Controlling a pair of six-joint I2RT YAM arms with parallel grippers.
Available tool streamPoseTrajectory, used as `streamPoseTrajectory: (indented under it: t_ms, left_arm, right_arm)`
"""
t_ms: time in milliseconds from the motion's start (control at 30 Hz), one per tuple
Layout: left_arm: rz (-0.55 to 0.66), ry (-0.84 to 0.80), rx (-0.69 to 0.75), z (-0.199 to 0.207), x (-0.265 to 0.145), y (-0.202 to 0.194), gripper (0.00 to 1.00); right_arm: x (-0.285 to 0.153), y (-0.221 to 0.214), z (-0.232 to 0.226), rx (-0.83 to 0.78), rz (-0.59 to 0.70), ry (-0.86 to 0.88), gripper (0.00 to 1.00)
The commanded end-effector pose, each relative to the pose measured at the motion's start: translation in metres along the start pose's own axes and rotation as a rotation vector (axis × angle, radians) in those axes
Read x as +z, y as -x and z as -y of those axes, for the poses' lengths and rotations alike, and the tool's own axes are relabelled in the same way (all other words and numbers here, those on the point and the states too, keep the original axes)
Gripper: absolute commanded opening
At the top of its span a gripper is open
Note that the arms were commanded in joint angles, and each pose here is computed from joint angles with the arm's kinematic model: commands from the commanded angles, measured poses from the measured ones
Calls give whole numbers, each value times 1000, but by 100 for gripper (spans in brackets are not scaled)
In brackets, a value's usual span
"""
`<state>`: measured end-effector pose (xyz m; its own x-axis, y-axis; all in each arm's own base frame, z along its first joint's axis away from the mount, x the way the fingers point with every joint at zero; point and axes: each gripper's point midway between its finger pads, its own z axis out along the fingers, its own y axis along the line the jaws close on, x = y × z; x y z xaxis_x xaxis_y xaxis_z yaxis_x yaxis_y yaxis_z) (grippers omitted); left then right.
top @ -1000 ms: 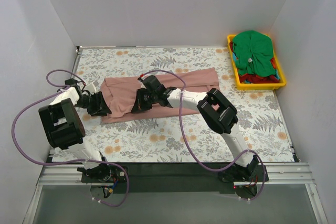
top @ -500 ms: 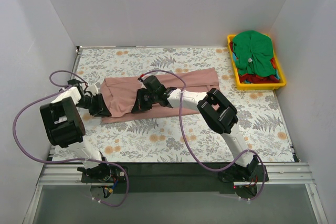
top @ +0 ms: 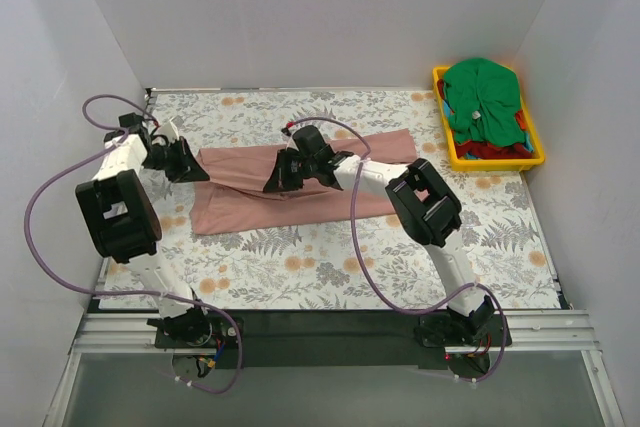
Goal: Fold and stack the t-shirts
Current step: Fold the tshirt
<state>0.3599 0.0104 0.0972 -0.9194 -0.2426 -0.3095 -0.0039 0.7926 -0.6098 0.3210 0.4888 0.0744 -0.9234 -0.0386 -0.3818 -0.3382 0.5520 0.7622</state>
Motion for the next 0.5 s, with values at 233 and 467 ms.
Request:
streamPoseTrajectory:
  t_ms: [233, 467]
  left_arm:
    - [56, -107, 23, 28, 25, 74, 0]
    - [60, -75, 5, 15, 39, 81, 0]
  right_arm:
    - [-11, 60, -25, -130, 106, 116, 1]
    - [-6, 79, 4, -124, 139, 75, 1]
